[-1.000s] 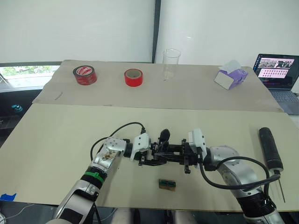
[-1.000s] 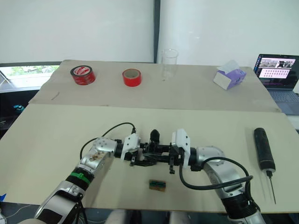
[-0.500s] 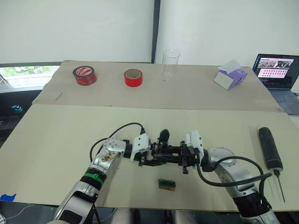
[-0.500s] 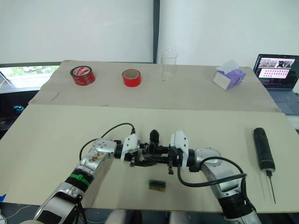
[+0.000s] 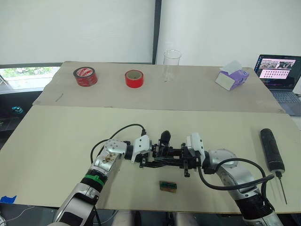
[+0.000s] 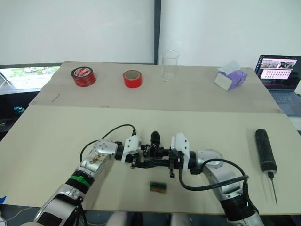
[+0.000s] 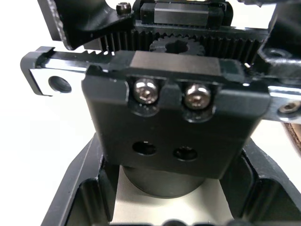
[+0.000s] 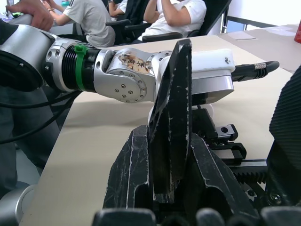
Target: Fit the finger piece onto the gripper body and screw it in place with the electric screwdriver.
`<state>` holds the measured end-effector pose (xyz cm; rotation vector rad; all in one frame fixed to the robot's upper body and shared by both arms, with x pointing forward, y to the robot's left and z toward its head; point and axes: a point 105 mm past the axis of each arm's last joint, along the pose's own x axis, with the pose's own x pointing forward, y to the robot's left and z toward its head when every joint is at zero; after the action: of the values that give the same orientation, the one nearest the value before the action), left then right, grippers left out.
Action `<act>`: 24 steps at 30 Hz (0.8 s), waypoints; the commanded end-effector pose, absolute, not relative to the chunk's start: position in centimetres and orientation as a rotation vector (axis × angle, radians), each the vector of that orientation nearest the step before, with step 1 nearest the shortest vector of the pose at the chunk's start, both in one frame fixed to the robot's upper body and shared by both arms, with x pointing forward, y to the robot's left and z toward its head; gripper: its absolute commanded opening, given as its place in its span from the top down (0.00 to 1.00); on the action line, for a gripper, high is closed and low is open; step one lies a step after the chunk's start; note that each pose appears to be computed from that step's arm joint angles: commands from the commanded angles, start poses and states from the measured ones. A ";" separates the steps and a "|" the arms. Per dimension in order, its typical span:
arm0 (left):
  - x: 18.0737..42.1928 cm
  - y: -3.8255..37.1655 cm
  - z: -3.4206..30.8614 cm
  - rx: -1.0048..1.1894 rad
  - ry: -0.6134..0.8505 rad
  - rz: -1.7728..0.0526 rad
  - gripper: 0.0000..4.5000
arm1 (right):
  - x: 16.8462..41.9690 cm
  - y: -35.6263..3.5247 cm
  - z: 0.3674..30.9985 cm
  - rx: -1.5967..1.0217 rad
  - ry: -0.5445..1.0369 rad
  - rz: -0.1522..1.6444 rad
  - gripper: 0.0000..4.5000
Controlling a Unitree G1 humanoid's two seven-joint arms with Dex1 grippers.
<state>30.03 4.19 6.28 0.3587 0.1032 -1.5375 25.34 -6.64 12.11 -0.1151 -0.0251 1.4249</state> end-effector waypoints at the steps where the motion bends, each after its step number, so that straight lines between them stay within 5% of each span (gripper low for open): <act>1: 29.5 4.3 5.1 0.363 0.155 -1.543 0.48 | 25.6 -7.2 10.9 -0.144 0.047 1.378 0.91; 24: 28.9 4.4 4.9 0.355 0.155 -1.553 0.48 | 26.2 -8.2 11.1 -0.150 0.116 1.329 0.91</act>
<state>29.78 4.21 6.14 0.3506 0.1036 -1.5228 25.57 -6.93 12.16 -0.1394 0.0338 1.3811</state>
